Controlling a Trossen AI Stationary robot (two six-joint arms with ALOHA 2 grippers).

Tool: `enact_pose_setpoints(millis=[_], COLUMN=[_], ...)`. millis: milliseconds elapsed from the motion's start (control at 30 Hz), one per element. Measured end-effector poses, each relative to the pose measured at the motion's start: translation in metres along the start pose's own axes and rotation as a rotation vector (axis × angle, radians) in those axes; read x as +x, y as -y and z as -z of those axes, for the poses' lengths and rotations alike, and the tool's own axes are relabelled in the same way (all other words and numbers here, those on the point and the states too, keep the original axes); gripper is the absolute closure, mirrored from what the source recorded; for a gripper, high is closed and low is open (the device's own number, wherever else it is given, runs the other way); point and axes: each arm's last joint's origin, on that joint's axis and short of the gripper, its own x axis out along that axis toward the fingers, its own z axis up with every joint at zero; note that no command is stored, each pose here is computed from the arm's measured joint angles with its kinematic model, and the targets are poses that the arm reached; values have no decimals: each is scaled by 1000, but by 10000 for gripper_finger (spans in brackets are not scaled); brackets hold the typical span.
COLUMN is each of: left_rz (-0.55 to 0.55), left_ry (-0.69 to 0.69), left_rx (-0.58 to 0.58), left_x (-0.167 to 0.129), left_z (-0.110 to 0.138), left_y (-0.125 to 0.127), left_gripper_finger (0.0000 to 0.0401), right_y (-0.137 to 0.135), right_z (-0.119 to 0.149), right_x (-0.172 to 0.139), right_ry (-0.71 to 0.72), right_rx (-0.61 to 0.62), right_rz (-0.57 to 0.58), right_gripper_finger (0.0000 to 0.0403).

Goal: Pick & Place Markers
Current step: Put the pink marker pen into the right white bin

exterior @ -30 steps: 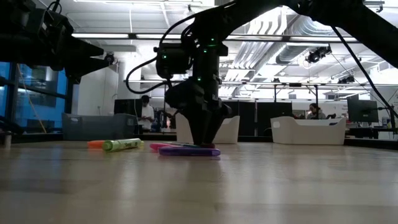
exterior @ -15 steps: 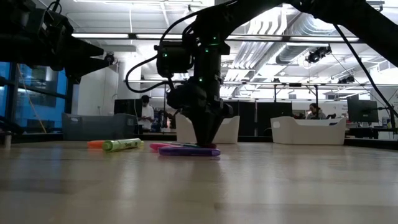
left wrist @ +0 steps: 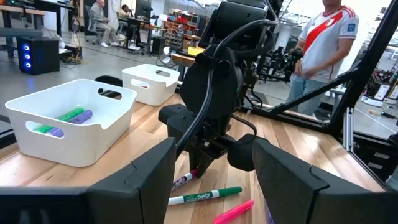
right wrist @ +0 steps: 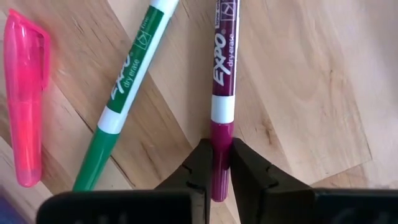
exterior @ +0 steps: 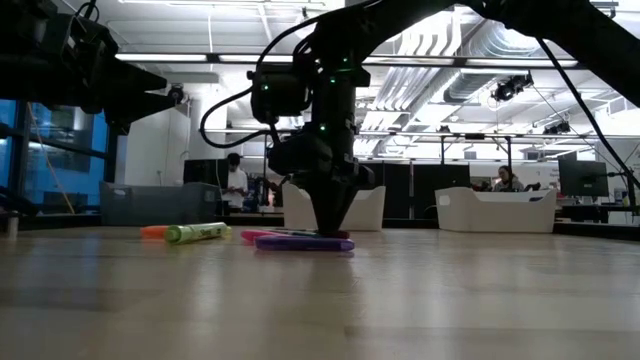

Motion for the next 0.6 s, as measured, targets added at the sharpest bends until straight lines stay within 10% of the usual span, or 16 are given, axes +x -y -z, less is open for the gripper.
enact_pose_setpoints(millis=[600], left_rz=[0], left_ry=[0], left_rx=[0], left_x=[0], left_z=[0], left_y=[0], left_gripper_finger=[190], right_y=[4], right_z=[17], right_x=[-56], right_ry=[3], right_rx=[31], right_rz=[19], right_gripper_finger=[363])
